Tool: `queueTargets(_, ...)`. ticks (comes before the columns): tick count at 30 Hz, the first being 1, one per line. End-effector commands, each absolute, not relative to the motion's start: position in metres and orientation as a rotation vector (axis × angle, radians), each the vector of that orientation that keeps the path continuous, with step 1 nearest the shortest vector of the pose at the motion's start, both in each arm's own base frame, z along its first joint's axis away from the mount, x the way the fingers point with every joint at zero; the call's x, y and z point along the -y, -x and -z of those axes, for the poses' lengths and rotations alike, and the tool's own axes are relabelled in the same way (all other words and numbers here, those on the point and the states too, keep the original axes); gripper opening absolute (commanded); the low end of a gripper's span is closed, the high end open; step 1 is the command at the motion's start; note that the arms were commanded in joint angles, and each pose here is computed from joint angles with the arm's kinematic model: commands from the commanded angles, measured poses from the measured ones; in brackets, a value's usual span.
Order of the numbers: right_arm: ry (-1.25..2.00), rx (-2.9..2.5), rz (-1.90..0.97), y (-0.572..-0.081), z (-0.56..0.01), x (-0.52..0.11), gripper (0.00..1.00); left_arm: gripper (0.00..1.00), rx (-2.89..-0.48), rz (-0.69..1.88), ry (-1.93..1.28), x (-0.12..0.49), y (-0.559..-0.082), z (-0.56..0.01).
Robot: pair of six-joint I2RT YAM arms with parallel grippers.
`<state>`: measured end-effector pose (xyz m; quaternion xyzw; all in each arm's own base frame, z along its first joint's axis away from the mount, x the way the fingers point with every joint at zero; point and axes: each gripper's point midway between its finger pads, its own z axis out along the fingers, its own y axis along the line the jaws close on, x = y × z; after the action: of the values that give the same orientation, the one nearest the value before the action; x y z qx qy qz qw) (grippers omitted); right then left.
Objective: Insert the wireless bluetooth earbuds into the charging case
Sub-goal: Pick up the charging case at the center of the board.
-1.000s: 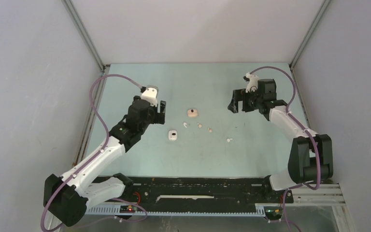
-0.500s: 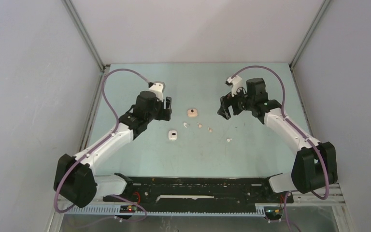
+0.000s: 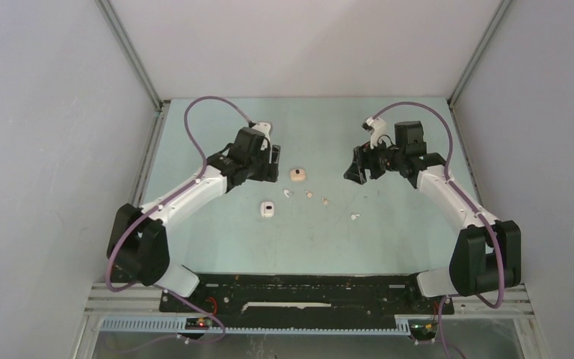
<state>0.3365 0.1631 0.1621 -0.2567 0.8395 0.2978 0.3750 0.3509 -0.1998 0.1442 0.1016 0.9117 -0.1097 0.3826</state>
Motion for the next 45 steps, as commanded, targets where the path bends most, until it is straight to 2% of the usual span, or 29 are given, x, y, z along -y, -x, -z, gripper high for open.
queueTargets(1, 0.674, -2.120, -0.811, -0.337, -0.175, -0.167, 0.76, 0.73, -2.424, 0.239, -0.203, 0.186, -0.330, -0.136)
queueTargets(5, 0.716, -2.086, -0.958, -0.326, -0.179, -0.176, 0.76, 0.73, -2.473, 0.237, -0.211, 0.185, -0.324, -0.119)
queueTargets(6, 0.730, -2.065, -1.046, -0.319, -0.182, -0.180, 0.76, 0.73, -2.483, 0.233, -0.211, 0.185, -0.323, -0.115)
queueTargets(10, 0.793, -1.819, -1.700, -0.269, -0.224, -0.197, 0.76, 0.73, -2.522, 0.232, -0.214, 0.187, -0.320, -0.102)
queueTargets(13, 0.779, -1.756, -1.855, -0.263, -0.235, -0.193, 0.74, 0.73, -2.540, 0.217, -0.221, 0.186, -0.320, -0.097)
queueTargets(20, 0.789, -1.778, -1.753, -0.266, -0.232, -0.192, 0.76, 0.73, -2.569, 0.231, -0.217, 0.189, -0.318, -0.088)
queueTargets(31, 0.701, -2.073, -1.208, -0.309, -0.179, -0.173, 0.77, 0.71, -2.644, 0.242, -0.243, 0.197, -0.301, -0.066)
queueTargets(41, 0.714, -2.082, -1.191, -0.307, -0.177, -0.175, 0.77, 0.70, -2.733, 0.160, -0.297, 0.198, -0.285, -0.044)
queueTargets(45, 0.709, -2.088, -1.192, -0.307, -0.176, -0.174, 0.77, 0.65, -2.761, 0.123, -0.315, 0.199, -0.282, -0.035)
